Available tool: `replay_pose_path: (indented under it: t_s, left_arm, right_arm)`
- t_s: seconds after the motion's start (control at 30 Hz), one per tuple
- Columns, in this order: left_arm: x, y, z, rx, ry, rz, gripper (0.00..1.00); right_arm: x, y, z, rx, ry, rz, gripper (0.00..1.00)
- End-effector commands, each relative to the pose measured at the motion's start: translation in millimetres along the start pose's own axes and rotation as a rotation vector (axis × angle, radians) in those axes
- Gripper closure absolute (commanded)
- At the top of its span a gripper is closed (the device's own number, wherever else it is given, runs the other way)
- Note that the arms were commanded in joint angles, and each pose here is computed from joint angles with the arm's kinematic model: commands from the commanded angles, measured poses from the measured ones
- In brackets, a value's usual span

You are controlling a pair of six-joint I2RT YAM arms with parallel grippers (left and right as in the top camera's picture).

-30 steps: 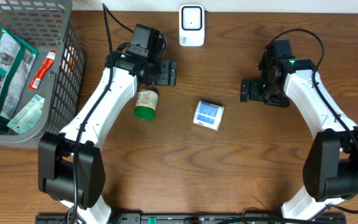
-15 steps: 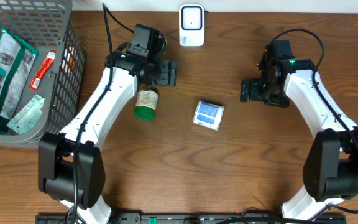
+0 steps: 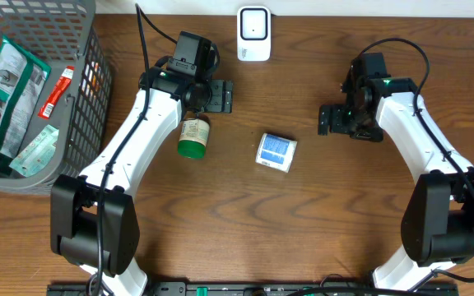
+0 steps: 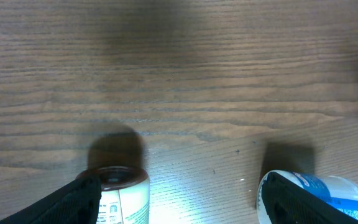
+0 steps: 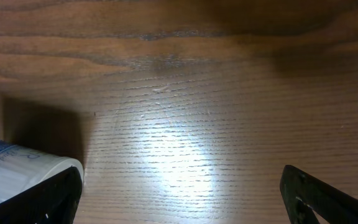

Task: Scan the item barcode

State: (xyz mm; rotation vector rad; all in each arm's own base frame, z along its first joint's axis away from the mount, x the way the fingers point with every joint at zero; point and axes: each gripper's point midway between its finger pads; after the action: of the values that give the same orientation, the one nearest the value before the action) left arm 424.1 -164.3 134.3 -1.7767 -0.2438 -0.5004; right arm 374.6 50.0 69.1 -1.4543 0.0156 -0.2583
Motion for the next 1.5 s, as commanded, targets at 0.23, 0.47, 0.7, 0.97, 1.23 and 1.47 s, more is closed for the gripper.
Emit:
replay_pose_path:
  t_s: [0.23,0.47,0.7,0.97,1.23,1.47]
  left_arm:
    - [46.8,-77.5,22.5,0.045,-0.012,-0.085,0.19]
    - [104.2,-193.3,71.4,0.126,-0.063,-0.343,0.19]
    - [115.9,-302.2,170.1,0.374,-0.203,-0.604,0.19]
    - [101.3,-337.6,277.1,0.498,-0.313,-0.679,0.22]
    - [113.9,-329.1,338.1,0.432,-0.302,-0.759,0.3]
    - [97.7,-249.1,374.5,0.436,-0.186,-0.544,0.29]
  right_arm:
    - [4.8,-7.3,0.9,-0.002,-0.005,-0.025,0.01]
    - [4.8,-7.3,0.9,-0.002,-0.005,-0.025,0.01]
    - [4.8,-7.3,0.9,-0.002,-0.005,-0.025,0.01]
    - [4.8,-7.3,0.9,-0.002,-0.005,-0.025,0.01]
    - [4.8,-7.3,0.9,-0.002,-0.005,-0.025,0.01]
    - [4.8,-7.3,0.9,-0.002,-0.005,-0.025,0.01]
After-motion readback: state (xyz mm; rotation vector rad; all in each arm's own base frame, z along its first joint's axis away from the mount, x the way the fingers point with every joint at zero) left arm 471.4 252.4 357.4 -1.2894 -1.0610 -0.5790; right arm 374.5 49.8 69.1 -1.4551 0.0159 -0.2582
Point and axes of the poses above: each gripper's point midway between its finger pads, its own y axis out along the fingers, its own z axis along the line the jaws close on, x = y × z, and after that the axes turned 3 degrees about y, right-handed
